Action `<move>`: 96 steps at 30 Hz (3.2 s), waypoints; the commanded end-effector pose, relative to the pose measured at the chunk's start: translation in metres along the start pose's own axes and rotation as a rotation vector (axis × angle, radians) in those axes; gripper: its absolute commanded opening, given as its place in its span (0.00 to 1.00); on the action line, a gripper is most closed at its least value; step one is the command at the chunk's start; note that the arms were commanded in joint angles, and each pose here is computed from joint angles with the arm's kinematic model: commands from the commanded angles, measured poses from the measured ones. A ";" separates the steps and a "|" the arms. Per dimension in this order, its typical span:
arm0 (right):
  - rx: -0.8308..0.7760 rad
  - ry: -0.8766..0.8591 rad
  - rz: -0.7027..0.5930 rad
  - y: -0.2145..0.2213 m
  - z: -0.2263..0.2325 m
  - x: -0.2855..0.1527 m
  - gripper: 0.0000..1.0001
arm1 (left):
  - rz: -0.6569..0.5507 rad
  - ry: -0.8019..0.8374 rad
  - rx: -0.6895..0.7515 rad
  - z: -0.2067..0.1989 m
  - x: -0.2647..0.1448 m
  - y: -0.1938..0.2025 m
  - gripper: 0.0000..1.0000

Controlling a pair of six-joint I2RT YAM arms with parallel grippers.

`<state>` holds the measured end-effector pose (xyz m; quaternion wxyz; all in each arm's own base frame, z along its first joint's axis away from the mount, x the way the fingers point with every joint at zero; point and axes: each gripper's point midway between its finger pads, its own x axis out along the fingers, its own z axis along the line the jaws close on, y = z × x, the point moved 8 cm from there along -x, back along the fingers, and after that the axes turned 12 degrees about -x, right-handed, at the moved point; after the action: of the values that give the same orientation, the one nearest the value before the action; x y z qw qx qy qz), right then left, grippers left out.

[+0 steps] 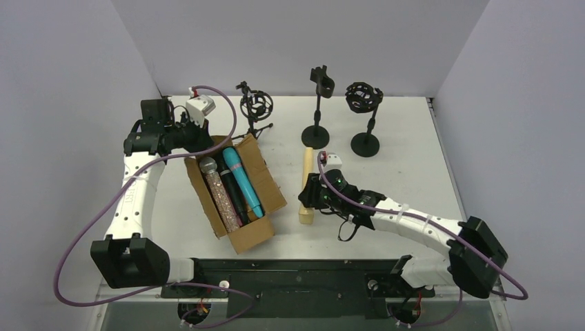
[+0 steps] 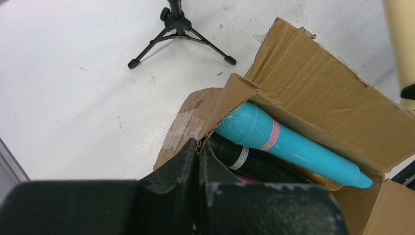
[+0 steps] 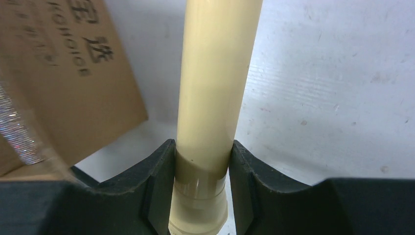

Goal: Attach the microphones to the stand

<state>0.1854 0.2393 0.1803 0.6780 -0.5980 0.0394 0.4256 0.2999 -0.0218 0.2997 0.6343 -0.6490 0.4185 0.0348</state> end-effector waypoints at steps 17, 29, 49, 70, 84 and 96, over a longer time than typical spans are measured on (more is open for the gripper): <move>0.094 -0.139 0.157 0.032 0.023 0.111 0.05 | -0.183 0.046 0.087 -0.011 -0.011 -0.030 0.00; 0.177 -0.041 0.074 0.019 0.035 0.103 0.38 | -0.205 0.075 0.087 -0.015 -0.011 -0.027 0.00; -0.135 0.076 -0.321 -0.073 0.081 -0.040 0.45 | -0.185 0.106 0.046 -0.017 -0.009 -0.024 0.00; -0.449 0.018 -0.088 -0.069 0.168 0.028 0.45 | -0.166 0.085 0.035 -0.019 -0.013 -0.018 0.00; -0.531 0.110 -0.060 -0.090 0.168 0.048 0.47 | -0.192 0.083 0.044 -0.022 -0.017 -0.024 0.00; -0.478 0.101 -0.078 -0.077 0.165 0.065 0.47 | -0.196 0.094 0.029 -0.023 -0.012 -0.022 0.00</move>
<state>0.1951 0.4205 0.2562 0.5168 -0.7653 -0.0568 0.3795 0.2916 -0.0313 0.3004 0.6108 -0.6743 0.4150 0.0023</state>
